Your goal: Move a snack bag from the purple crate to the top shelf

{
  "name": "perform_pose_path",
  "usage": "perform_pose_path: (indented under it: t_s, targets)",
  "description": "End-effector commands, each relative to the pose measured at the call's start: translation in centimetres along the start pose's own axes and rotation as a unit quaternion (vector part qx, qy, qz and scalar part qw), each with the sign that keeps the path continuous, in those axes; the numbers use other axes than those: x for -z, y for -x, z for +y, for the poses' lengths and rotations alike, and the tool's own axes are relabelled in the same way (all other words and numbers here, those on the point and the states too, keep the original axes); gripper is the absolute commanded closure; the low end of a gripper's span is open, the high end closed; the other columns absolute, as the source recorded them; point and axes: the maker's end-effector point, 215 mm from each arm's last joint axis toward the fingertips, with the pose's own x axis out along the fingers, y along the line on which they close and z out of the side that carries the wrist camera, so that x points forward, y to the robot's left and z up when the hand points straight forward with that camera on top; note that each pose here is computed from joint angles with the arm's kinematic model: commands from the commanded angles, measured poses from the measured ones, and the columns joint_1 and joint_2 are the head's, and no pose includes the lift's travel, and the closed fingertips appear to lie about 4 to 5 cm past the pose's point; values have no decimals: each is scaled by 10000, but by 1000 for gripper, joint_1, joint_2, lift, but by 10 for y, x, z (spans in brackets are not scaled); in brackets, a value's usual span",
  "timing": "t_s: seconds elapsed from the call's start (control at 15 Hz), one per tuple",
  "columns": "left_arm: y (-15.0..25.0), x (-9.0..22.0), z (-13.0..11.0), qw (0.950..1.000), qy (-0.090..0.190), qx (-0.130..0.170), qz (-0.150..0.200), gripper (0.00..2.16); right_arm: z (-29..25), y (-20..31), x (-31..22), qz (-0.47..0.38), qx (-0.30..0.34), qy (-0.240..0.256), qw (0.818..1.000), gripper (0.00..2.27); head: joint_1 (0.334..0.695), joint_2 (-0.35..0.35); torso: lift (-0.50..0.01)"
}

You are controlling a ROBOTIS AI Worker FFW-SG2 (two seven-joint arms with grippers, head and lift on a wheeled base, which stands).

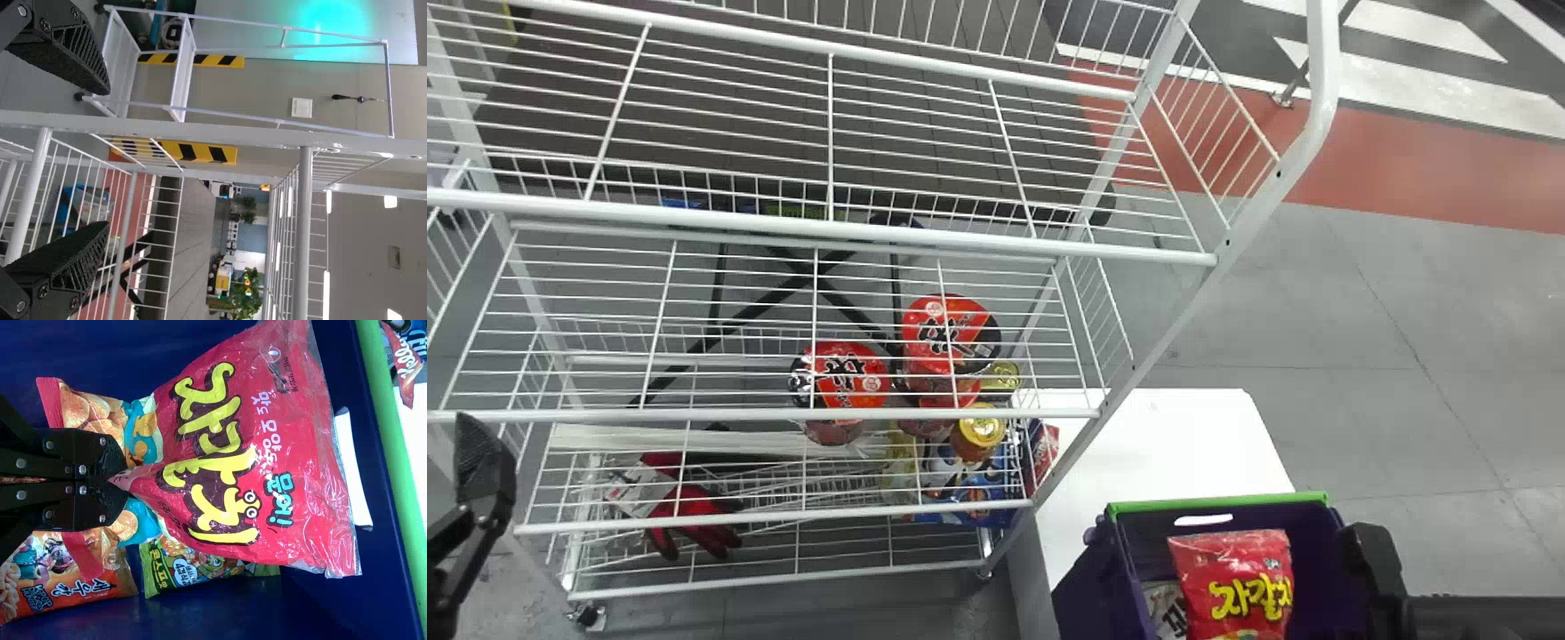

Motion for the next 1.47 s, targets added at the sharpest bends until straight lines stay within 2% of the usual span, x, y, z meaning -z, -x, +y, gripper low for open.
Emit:
perform_pose_path:
  t_s: [0.0, 1.4]
  targets:
    - [0, 0, 0, 10000, -4, 3, -2, 117, 0, 0, 2, 15, 11, 7, 10000, 2074, 695, -350, -204]
    - [3, -2, -2, 10000, -17, 81, -40, 117, 0, -4, 6, 41, 48, 21, 10000, 2074, 695, -350, -120]
